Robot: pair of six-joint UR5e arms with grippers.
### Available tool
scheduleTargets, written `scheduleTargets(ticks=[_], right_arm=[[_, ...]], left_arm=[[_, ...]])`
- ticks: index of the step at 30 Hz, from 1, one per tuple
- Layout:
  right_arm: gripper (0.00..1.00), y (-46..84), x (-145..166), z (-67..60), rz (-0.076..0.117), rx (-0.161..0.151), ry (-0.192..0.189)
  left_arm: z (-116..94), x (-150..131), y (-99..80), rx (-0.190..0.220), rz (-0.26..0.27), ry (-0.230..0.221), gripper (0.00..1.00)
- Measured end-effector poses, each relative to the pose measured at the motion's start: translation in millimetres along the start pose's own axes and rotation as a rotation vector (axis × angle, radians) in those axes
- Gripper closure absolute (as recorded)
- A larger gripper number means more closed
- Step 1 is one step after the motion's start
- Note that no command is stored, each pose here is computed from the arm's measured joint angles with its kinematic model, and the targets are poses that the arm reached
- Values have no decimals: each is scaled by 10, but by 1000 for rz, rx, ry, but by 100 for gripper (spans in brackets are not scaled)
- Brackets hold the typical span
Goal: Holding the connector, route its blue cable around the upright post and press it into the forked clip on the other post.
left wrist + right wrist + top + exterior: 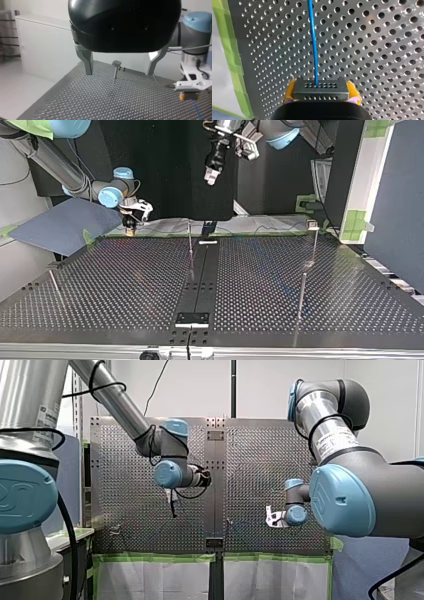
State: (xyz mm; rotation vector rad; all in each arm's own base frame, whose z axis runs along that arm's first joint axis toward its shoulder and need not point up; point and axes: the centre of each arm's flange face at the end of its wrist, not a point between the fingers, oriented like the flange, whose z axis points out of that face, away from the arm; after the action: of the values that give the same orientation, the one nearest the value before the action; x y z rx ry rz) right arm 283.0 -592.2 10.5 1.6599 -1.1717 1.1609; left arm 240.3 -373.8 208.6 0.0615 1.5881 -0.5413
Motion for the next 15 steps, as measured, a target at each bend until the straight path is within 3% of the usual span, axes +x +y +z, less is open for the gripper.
scheduleTargets(ticks=[5, 15], right_arm=[[100, -25, 20, 8, 21, 24, 4], [100, -22, 105, 52, 27, 28, -2]], left_arm=[[-88, -97, 89, -4, -6, -44, 0], [-242, -171, 272, -4, -13, -101, 0]])
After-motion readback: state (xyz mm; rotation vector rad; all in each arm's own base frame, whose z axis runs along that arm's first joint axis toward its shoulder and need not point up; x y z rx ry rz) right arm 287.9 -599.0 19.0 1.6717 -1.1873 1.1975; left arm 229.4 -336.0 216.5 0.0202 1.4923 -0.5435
